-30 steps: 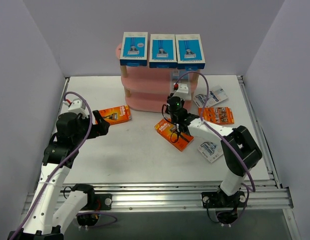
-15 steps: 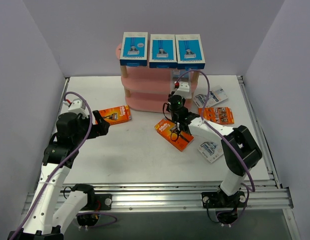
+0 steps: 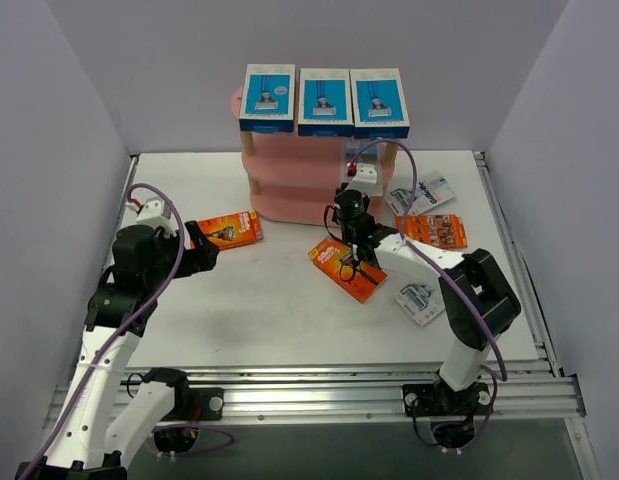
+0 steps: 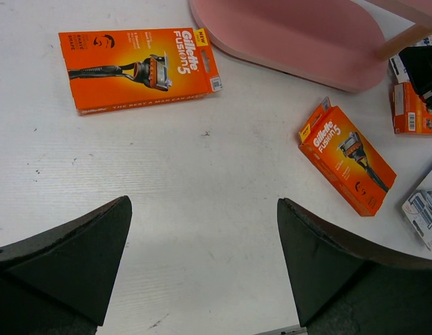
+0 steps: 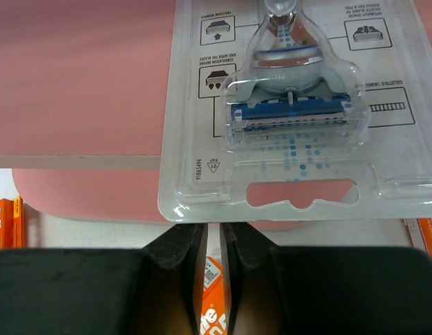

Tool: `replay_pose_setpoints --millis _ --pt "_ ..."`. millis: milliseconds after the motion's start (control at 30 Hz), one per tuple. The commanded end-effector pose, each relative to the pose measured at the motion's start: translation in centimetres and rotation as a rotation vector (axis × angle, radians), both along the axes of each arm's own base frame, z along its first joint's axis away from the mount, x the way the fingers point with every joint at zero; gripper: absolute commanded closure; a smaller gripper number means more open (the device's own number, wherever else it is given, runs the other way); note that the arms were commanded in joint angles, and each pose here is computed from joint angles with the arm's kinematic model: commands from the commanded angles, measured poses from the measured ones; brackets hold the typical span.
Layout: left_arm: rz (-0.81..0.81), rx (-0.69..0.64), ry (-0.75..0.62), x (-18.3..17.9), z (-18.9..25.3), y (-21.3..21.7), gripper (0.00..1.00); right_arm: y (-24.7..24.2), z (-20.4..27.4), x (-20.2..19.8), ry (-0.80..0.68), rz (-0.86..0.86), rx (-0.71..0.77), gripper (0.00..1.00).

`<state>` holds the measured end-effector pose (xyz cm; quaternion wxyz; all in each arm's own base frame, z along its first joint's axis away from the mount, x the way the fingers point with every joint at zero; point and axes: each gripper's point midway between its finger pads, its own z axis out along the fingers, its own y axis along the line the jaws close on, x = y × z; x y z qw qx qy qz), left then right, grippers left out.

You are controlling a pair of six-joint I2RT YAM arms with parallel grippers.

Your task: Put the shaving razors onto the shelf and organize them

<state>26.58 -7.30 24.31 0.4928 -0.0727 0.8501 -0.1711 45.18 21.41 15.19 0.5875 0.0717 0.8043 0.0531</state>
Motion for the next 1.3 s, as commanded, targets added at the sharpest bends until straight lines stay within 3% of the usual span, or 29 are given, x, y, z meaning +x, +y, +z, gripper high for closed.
replay_pose_setpoints --millis 0,67,100,200,300,867,1267 --pt "0.004 0.008 -0.05 0.6 1.4 0.2 0.06 -0.2 2.5 1.2 -0.064 -0.034 0.024 0.87" --pt "0.004 0.009 -0.048 0.6 1.3 0.2 0.06 -0.3 2.7 1.1 -0.067 -0.034 0.026 0.83" --pt "0.004 0.008 -0.05 0.6 1.4 0.2 0.06 -0.3 2.7 1.0 -0.068 -0.034 0.026 0.75" --pt "0.001 0.006 -0.054 0.6 1.5 0.2 0.06 -0.6 3.2 0.8 -0.076 -0.037 0.026 0.65" --pt "-0.01 0.004 -0.057 0.5 1.5 0.0 0.06 -0.7 3.6 0.5 -0.083 -0.035 0.031 0.6" --pt "-0.009 0.008 -0.069 0.5 1.7 0.1 0.06 -1.4 6.2 -2.0 -0.114 0.005 0.047 0.51" --pt "0.011 0.02 -0.068 0.4 1.6 0.5 0.06 -3.4 8.1 -7.3 -0.097 0.069 0.109 0.44"
